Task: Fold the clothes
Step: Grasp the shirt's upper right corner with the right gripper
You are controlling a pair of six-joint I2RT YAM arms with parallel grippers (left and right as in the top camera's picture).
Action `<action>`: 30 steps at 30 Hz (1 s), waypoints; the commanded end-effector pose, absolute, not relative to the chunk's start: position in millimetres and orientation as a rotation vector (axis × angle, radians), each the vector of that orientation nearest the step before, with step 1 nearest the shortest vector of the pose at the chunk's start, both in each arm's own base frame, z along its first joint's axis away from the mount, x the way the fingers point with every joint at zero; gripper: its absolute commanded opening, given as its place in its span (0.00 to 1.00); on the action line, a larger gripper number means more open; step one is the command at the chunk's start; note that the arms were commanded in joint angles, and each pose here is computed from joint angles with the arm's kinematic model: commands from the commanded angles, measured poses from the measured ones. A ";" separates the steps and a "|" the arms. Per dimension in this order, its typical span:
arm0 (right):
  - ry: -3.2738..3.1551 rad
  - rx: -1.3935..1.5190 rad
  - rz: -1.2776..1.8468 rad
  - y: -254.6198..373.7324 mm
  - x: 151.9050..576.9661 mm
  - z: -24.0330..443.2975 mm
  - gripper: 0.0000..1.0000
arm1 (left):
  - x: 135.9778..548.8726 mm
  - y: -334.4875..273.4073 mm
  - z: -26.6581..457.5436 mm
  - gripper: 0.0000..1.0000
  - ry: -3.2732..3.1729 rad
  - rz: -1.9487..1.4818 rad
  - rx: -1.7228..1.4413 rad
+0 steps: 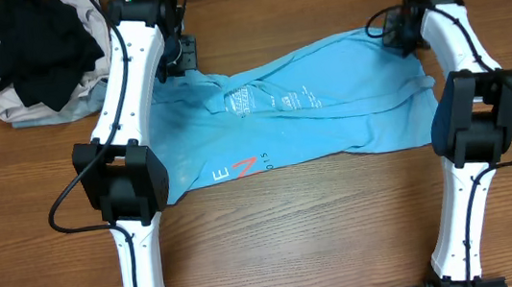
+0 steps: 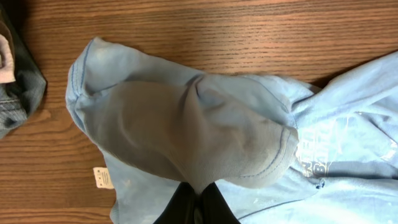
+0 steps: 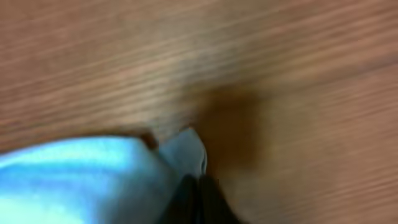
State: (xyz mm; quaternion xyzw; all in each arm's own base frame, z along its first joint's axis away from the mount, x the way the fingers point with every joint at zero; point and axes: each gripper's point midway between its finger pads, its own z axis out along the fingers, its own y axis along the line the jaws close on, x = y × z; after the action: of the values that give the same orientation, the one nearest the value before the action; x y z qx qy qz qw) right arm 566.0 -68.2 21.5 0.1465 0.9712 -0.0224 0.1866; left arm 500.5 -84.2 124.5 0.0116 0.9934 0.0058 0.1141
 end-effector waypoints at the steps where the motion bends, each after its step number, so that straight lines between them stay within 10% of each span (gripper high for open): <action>1: 2.707 0.418 -0.038 -64.1 573.7 66.3 0.04 | 506.0 -81.6 134.6 0.04 2.877 0.031 0.045; 6: 2.683 0.413 -0.025 -63.1 578.2 80.8 0.08 | 509.4 -73.0 135.1 0.04 2.870 0.022 0.015; 10: 2.687 0.403 -0.001 -60.2 580.9 73.1 0.45 | 508.5 -71.8 134.7 0.04 2.875 0.016 0.011; 30: 2.744 0.361 0.038 -52.8 587.0 2.4 0.54 | 507.2 -71.5 134.4 0.04 2.881 0.018 0.012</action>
State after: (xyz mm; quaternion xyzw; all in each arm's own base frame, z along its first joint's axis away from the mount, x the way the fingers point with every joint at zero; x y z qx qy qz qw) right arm 596.0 -56.4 11.8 0.1314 0.9703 0.0132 0.2029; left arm 504.0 -72.7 124.8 -0.0002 0.9931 0.0064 0.1174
